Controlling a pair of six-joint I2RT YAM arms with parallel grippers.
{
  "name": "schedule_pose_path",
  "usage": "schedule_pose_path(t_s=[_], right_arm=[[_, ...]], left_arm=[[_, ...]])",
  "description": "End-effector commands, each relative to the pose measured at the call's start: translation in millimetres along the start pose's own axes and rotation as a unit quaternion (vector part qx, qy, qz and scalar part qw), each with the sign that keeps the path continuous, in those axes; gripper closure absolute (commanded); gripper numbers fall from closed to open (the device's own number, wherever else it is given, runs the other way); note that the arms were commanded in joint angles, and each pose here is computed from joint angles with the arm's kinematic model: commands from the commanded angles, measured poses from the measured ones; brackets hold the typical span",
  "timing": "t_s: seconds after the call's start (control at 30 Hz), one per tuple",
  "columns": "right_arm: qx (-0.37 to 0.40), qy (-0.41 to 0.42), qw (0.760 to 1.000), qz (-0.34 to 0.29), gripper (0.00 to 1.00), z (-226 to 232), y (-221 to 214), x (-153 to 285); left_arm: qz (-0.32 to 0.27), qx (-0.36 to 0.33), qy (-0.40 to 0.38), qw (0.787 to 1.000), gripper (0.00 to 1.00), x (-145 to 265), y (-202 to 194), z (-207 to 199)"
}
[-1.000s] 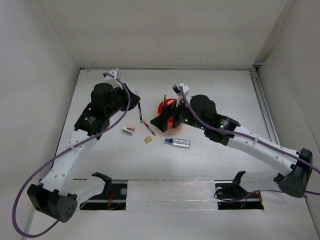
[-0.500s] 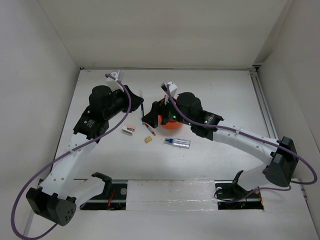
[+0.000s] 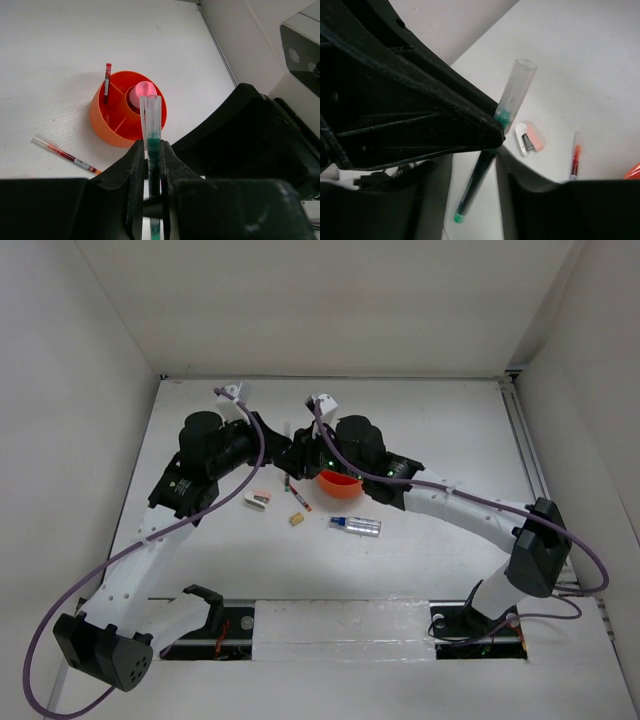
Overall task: Sort the stationery into containers
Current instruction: Place the pen in the storage box.
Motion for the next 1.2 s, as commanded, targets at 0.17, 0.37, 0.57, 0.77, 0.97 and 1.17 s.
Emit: schedule_pose_path(t_s=[0.17, 0.37, 0.57, 0.77, 0.97, 1.17], right_arm=[[0.009, 0.037, 0.998, -0.055, 0.99, 23.3, 33.9, -0.1], [0.011, 0.016, 0.998, -0.058, 1.0, 11.3, 25.2, -2.3], [0.034, -0.01, 0.995, -0.092, 1.0, -25.0, 30.4, 3.0], [0.05, -0.04, 0.988, -0.14, 1.0, -67.0, 46.6, 10.1], [0.047, -0.087, 0.975, -0.197, 1.0, -102.3, 53.9, -0.1], [0.081, -0.132, 0.962, -0.224, 1.0, -115.6, 46.5, -12.5]], left_arm=[[-0.012, -0.01, -0.02, 1.0, 1.0, -0.7, 5.4, -5.7], [-0.03, -0.011, 0.012, 0.999, 0.69, 0.2, 14.4, -0.2], [-0.092, 0.014, 0.044, 0.995, 0.0, 22.7, 31.2, 13.2], [-0.096, 0.034, 0.121, 0.987, 0.0, 27.4, 23.1, 33.7], [-0.083, 0.036, 0.114, 0.989, 0.0, 27.3, 14.3, 33.7], [-0.085, 0.022, 0.086, 0.992, 0.0, 31.9, 16.2, 24.7]])
Point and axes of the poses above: each gripper's point midway between its finger pads, its own x axis back along the fingers, its own z axis along the line the jaws close on, y = z × x, the point moved 5 cm from there along x, back along the fingers, and after that the axes turned 8 degrees about -x, right-handed, at the moved point
